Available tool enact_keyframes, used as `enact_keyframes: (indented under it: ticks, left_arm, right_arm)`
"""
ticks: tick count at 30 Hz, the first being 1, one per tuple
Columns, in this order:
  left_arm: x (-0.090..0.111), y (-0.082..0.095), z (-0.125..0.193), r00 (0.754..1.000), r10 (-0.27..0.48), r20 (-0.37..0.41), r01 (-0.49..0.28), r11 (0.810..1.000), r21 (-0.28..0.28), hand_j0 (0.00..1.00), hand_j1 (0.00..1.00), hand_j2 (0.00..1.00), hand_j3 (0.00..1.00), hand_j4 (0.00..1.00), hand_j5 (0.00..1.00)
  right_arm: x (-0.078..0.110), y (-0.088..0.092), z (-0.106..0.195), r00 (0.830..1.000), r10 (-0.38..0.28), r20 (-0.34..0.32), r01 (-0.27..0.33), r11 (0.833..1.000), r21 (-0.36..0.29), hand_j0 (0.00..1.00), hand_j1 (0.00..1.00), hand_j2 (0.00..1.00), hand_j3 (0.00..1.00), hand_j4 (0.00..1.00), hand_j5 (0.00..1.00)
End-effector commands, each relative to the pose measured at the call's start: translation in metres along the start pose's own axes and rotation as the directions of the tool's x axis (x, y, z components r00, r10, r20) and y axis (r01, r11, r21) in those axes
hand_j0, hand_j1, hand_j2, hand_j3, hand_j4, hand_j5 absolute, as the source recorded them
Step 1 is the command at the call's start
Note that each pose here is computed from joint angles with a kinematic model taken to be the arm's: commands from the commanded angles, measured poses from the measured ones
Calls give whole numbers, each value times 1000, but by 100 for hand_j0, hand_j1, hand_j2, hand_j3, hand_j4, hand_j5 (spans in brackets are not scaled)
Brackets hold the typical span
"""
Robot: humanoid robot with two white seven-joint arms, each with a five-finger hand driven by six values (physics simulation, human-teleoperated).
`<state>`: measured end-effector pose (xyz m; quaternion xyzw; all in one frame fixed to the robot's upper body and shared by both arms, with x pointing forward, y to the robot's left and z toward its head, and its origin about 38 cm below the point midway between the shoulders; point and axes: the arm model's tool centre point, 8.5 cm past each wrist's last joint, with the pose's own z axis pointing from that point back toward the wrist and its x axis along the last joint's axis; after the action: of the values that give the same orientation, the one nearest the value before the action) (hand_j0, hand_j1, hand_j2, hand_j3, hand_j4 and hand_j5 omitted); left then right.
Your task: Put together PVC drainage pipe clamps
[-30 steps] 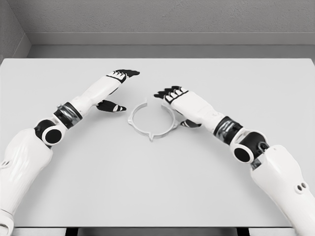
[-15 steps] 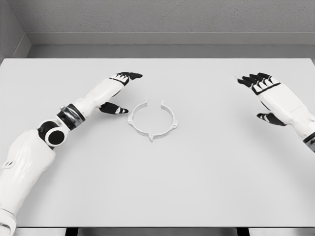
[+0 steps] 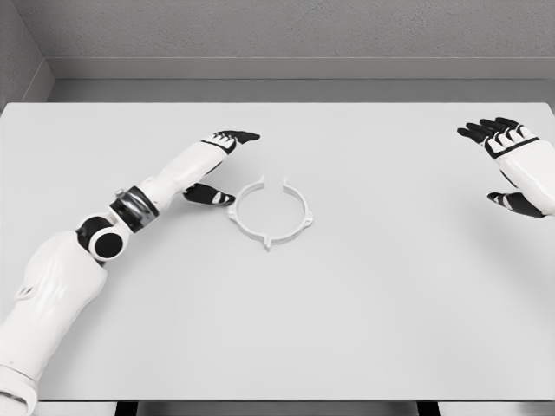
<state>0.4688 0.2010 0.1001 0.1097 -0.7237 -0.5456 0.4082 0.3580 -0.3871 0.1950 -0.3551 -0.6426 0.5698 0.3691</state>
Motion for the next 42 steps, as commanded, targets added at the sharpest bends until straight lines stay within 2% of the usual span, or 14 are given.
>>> enact_keyframes:
  ticks: [1, 3, 9, 13, 17, 24, 30, 35, 42]
  left_arm:
    - [2, -1, -2, 1000, 11, 5, -11, 1000, 7, 100, 100, 100, 100, 100, 100]
    - [4, -2, -3, 1000, 13, 8, -13, 1000, 8, 100, 100, 100, 100, 100, 100]
    - [3, -1, -3, 1000, 15, 5, -15, 1000, 13, 100, 100, 100, 100, 100, 100]
    - [-6, 14, 3, 1000, 15, -17, -14, 999, 49, 100, 100, 100, 100, 100, 100]
    - [-5, 16, 4, 1000, 12, -13, -12, 999, 51, 100, 100, 100, 100, 100, 100]
    - [-6, 6, 8, 1000, 6, -19, -5, 1000, 22, 100, 100, 100, 100, 100, 100]
    - [-11, 9, 15, 1000, -4, -30, 4, 1000, 16, 100, 100, 100, 100, 100, 100]
    - [-8, 10, 18, 1000, -18, -17, 18, 1000, 10, 100, 100, 100, 100, 100, 100]
    - [-1, 1, 19, 1000, -14, 0, 14, 1000, -6, 100, 100, 100, 100, 100, 100]
  right_arm:
    - [2, -3, 0, 1000, 0, 7, 0, 1000, -9, 100, 100, 100, 100, 100, 100]
    - [9, -10, -3, 999, 16, 28, -16, 1000, -27, 100, 100, 100, 100, 100, 100]
    - [11, -11, -4, 999, 17, 34, -16, 999, -29, 100, 100, 100, 100, 100, 100]
    - [12, -12, -4, 999, 19, 36, -18, 999, -32, 100, 100, 100, 100, 100, 100]
    - [14, -11, -6, 999, 18, 44, -17, 999, -32, 100, 100, 100, 100, 100, 100]
    - [17, -13, -8, 998, 22, 54, -20, 999, -35, 100, 100, 100, 100, 100, 100]
    - [20, -12, -9, 998, 22, 64, -20, 999, -33, 100, 100, 100, 100, 100, 100]
    - [20, -12, -9, 998, 22, 64, -20, 999, -33, 100, 100, 100, 100, 100, 100]
    - [21, -11, -10, 998, 21, 65, -19, 999, -32, 100, 100, 100, 100, 100, 100]
